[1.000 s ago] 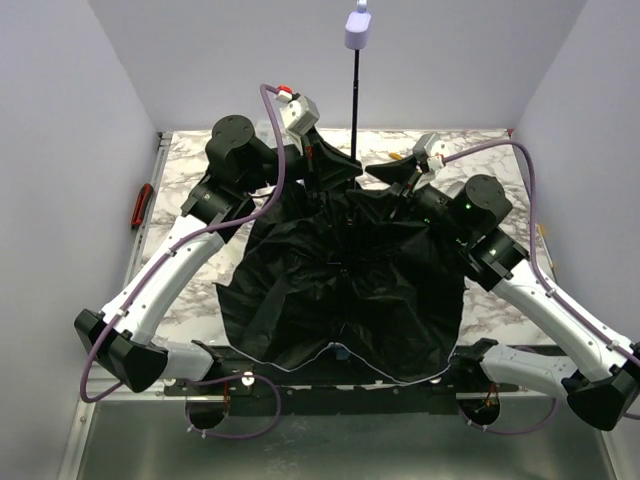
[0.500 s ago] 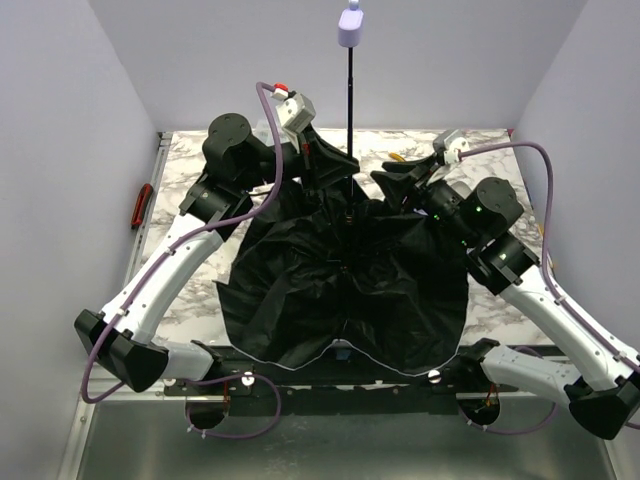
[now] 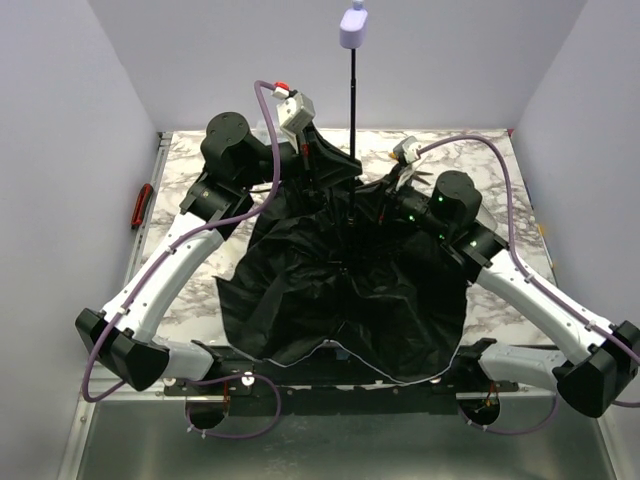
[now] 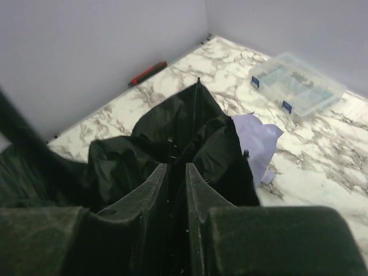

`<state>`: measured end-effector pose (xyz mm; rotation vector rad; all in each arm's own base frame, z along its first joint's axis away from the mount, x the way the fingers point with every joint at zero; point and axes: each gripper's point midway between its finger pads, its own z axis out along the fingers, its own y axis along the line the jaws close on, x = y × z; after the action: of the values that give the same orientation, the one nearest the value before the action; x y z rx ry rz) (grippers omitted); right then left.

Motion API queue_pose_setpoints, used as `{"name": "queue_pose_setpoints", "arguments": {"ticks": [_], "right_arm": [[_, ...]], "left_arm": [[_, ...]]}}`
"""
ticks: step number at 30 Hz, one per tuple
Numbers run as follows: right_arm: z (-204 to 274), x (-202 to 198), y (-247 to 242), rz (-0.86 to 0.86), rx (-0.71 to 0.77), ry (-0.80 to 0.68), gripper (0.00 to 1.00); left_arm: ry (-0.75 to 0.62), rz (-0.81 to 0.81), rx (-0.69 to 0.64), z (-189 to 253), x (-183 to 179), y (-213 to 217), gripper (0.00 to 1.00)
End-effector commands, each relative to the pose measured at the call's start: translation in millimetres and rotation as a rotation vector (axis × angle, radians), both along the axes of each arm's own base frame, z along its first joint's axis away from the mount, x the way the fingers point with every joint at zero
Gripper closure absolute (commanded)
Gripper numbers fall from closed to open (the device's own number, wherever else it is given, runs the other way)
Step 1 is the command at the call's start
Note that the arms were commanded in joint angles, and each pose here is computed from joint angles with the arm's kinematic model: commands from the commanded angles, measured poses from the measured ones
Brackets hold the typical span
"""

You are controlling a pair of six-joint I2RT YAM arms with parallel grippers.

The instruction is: Open the umbrella

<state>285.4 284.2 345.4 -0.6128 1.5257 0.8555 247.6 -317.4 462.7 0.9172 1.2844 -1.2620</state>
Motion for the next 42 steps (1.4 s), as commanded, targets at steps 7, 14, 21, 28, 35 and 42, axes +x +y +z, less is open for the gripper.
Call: {"name": "queue_pose_setpoints", "arguments": {"ticks": [7,14,21,28,35,42], "right_arm": [[-56.3,16.6,-10.6,-0.073,-0.165,0.022,0.67],[-89.6,14.2,-27.6,-0.091,-0.295,-0.036,0.60],[-110.9,28.9,-49.3,-0.146,-0.389,-0.087,0.52],[-82.3,58.2,-59.6,-0.187,-0.373,-0.143,0.42],[-13.3,44.2,-32.1,-0.046,-0.229,-0.206,0.26],[31.1,16.5,-19.5,0.091,-0.168,-0.231,0.18]], "left_arm": [[-0.126,-0.131,-0.059,42.2,-41.1,9.9,1.00],[-0.160,-0.135,-0.074,50.8,-46.3,17.5,1.00],[-0.183,-0.131,-0.079,56.0,-45.0,20.3,1.00],[-0.204,-0.095,-0.048,45.8,-32.2,17.4,1.00],[-0.239,-0.036,-0.006,30.9,-9.2,12.1,1.00],[-0.284,0.020,0.022,22.5,12.2,9.3,1.00]]}}
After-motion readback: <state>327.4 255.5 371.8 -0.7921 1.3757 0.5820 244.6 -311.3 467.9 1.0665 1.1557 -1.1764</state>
